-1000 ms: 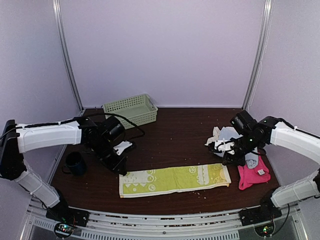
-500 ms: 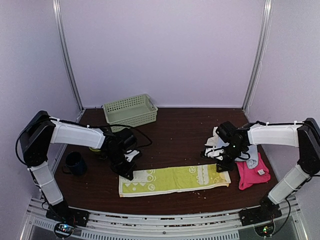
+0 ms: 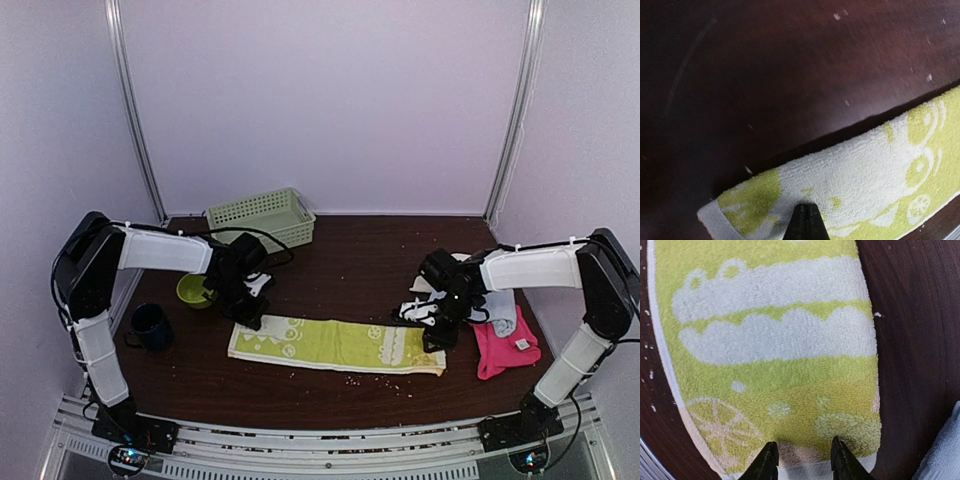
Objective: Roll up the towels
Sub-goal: Rotate the towel at the center of the board.
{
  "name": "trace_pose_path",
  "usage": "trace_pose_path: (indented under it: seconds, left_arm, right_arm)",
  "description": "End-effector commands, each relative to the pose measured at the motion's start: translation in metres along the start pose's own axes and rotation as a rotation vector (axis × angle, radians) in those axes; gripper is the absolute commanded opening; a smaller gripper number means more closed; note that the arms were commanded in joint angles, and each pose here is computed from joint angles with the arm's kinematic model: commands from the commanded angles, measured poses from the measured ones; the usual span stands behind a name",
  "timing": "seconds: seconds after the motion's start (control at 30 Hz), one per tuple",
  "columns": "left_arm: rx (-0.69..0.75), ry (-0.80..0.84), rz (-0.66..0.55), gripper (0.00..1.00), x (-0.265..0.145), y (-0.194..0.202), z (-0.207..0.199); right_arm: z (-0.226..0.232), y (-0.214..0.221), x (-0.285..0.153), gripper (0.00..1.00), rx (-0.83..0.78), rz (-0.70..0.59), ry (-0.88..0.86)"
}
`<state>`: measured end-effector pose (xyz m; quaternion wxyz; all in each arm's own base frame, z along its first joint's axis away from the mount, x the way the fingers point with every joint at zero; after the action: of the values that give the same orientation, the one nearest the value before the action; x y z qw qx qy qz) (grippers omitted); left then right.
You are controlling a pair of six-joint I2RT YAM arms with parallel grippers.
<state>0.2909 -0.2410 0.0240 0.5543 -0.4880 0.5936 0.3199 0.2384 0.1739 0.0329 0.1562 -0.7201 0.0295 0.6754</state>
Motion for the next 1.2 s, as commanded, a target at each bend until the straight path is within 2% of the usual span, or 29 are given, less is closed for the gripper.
trace_pose_path:
  seconds: [0.0,0.13,0.23,0.37,0.5,0.8,0.97,1.17]
  left_arm:
    - [0.039,-0.188,-0.011,0.00,0.014,-0.029,0.044]
    - [0.076,-0.179,-0.053,0.00,-0.007,-0.052,0.035]
    - [0.076,-0.197,-0.073,0.00,-0.027,-0.050,0.036]
    - [0.069,-0.168,-0.093,0.02,-0.045,-0.038,0.031]
    - [0.061,-0.127,-0.082,0.01,-0.050,-0.020,0.022]
    - [0.012,-0.173,0.007,0.00,-0.020,0.014,0.038]
    - [0.027,-0.172,0.010,0.00,-0.005,0.006,0.037]
    - [0.085,-0.221,0.002,0.00,0.013,-0.024,0.040]
  right_arm:
    - [0.016,-0.026,-0.033,0.39,0.027,-0.111,-0.101]
    - [0.015,-0.042,-0.063,0.38,0.027,-0.177,-0.105]
    - [0.006,-0.044,-0.073,0.38,0.030,-0.191,-0.044]
    - [-0.017,-0.042,-0.064,0.35,0.056,-0.160,0.063]
    - [-0.038,-0.038,-0.047,0.31,0.078,-0.090,0.099]
    - [-0.060,-0.029,-0.010,0.27,0.080,0.018,0.115]
    - [-0.050,-0.009,0.002,0.25,0.084,0.093,0.093]
    - [-0.023,0.006,0.003,0.24,0.111,0.110,0.016]
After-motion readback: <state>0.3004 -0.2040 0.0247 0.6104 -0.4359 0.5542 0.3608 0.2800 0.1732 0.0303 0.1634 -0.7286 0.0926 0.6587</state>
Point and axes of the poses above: each gripper's point midway between its finger pads, its own x axis out along the fingers, its own z axis along the line the jaws close on, y = z × x, the point moved 1 cm from there along -x, back along the fingers, and after that the axes turned 6 degrees about -x, right-handed, at the moved point
